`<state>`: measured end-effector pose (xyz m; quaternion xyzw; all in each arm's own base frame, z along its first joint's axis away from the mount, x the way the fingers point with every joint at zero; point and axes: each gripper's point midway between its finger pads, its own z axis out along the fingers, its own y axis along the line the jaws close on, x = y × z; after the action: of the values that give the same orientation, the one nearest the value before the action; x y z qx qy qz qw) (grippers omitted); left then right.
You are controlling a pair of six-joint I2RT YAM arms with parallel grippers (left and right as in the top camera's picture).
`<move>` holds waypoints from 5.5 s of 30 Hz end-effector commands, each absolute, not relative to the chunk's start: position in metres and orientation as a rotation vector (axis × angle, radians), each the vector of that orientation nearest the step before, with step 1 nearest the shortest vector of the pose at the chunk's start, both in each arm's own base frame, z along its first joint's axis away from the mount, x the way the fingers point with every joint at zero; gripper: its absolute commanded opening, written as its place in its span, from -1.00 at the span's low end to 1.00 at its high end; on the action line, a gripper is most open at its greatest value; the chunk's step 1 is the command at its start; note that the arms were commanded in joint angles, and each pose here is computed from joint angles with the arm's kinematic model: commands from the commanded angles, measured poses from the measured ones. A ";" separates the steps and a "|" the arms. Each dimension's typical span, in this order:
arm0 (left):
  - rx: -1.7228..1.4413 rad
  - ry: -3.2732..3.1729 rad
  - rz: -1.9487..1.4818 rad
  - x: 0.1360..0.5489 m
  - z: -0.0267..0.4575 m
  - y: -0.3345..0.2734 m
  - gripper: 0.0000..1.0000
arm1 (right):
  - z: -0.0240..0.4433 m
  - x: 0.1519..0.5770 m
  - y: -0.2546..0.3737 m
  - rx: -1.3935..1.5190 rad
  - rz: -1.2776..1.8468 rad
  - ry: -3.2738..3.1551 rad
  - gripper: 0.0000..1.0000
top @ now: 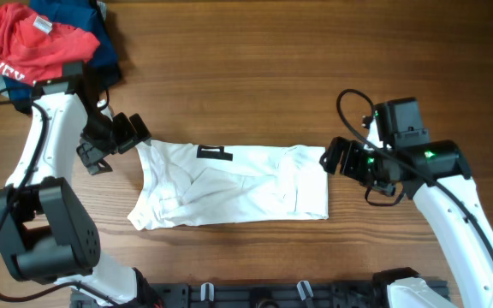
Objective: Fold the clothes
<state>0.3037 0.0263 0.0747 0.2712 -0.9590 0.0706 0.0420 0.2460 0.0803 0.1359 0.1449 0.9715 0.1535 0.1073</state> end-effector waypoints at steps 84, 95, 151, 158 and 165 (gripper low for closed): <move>0.381 -3.028 0.291 0.266 0.126 -0.090 -0.92 | 0.140 0.242 0.106 0.177 0.668 2.884 0.99; 0.116 -3.099 0.362 0.255 0.127 -0.170 -0.92 | 0.140 0.240 0.107 0.183 0.679 2.890 0.99; 0.268 -2.832 0.434 0.255 0.054 -0.189 0.17 | 0.142 0.248 0.109 0.216 0.694 2.859 0.99; 0.250 -2.867 0.473 0.266 0.050 -0.196 -0.64 | 0.142 0.248 0.109 0.205 0.692 2.858 0.99; 0.030 -2.857 0.647 0.255 0.059 -0.241 -0.92 | 0.142 0.250 0.108 0.228 0.684 2.850 0.99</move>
<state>0.2707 -0.2124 0.0556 0.0599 -0.9761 0.1865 0.0938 0.2478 0.1071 0.1426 0.0741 0.9656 0.2279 0.1008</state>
